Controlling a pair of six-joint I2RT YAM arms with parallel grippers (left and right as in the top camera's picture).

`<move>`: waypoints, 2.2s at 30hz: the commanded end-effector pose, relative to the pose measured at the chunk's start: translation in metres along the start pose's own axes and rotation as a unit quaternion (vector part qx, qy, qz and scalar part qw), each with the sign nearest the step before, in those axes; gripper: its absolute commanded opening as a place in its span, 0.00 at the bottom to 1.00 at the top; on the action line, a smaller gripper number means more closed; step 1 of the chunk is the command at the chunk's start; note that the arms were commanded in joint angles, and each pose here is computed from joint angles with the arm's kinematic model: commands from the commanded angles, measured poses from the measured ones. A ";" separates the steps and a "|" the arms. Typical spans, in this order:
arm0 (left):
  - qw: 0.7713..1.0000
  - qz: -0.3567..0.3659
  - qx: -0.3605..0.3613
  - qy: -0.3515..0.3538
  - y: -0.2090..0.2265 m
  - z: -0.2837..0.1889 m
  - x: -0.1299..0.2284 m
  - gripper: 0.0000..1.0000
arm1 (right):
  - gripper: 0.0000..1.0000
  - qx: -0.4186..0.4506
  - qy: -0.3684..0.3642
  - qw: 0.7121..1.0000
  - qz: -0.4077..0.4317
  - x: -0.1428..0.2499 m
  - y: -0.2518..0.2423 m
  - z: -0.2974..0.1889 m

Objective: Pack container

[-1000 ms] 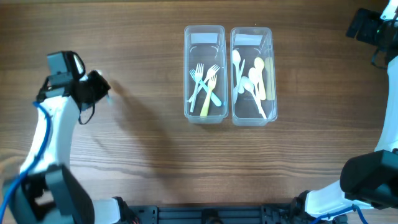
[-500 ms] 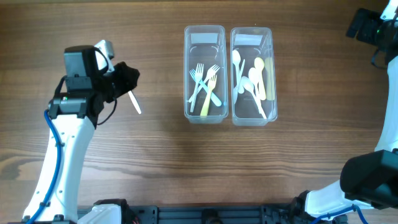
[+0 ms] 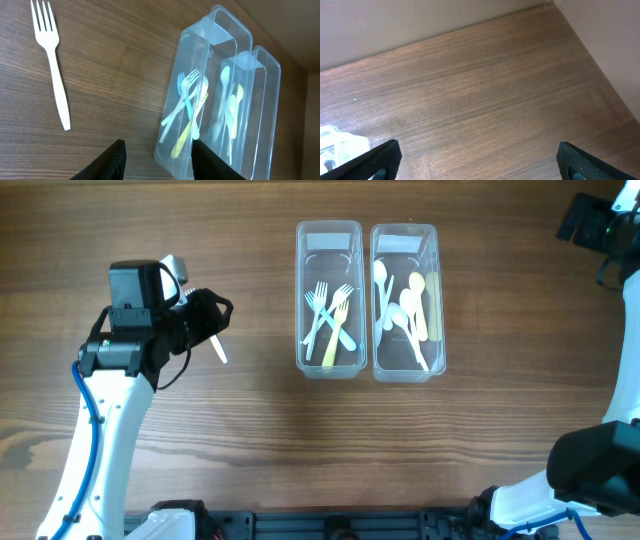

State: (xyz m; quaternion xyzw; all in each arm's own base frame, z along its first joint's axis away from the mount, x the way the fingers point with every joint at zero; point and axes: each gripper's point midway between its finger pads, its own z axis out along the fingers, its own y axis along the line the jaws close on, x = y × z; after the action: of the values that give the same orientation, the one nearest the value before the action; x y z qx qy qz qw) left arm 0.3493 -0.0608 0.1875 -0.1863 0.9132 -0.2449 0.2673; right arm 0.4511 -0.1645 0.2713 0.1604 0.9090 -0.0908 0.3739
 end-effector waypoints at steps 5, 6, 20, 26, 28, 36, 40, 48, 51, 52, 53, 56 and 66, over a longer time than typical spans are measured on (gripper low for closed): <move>0.999 0.004 -0.035 -0.038 0.008 -0.009 -0.015 0.41 | 1.00 -0.004 0.007 1.000 0.000 0.004 0.004 0.005; 0.997 0.003 -0.063 -0.052 0.018 -0.009 -0.020 0.41 | 1.00 -0.004 0.007 1.000 0.000 0.004 0.004 0.005; 0.979 -0.021 -0.201 0.024 0.106 0.101 -0.009 0.37 | 1.00 -0.004 0.007 1.000 0.000 0.004 0.004 0.005; 0.961 -0.020 -0.273 0.039 0.148 0.127 0.002 0.39 | 1.00 -0.004 0.007 1.000 0.000 0.004 0.004 0.005; 0.960 -0.020 -0.275 0.045 0.152 0.131 0.005 0.40 | 1.00 -0.004 0.007 1.000 0.000 0.004 0.004 0.005; 0.964 -0.011 -0.263 0.030 0.152 0.145 -0.003 0.39 | 1.00 -0.004 0.007 1.000 0.000 0.004 0.004 0.005; 0.969 0.012 -0.242 0.045 0.146 0.149 0.000 0.38 | 1.00 -0.004 0.007 1.000 0.000 0.004 0.004 0.005; 0.967 0.002 -0.248 0.055 0.151 0.152 0.006 0.33 | 1.00 -0.004 0.007 1.000 0.000 0.004 0.004 0.005; 0.965 0.000 -0.253 0.068 0.156 0.155 0.014 0.27 | 1.00 -0.004 0.007 1.000 0.000 0.004 0.004 0.005; 0.964 -0.001 -0.255 0.071 0.157 0.156 0.015 0.25 | 1.00 -0.004 0.007 1.000 0.000 0.004 0.004 0.005; 0.964 -0.001 -0.255 0.071 0.157 0.156 0.015 0.22 | 1.00 -0.004 0.007 1.000 0.000 0.004 0.004 0.005; 0.966 0.000 -0.252 0.066 0.155 0.156 0.012 0.10 | 1.00 -0.004 0.007 1.000 0.000 0.004 0.004 0.005; 0.972 0.010 -0.232 0.026 0.120 0.135 -0.033 0.04 | 1.00 -0.004 0.007 1.000 0.000 0.004 0.004 0.005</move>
State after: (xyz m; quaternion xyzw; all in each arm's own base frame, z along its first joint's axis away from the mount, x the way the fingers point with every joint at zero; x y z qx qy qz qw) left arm 0.4037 0.0074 0.0043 -0.2318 0.9590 -0.0132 0.1627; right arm 0.4511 -0.1645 0.2713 0.1604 0.9090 -0.0908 0.3739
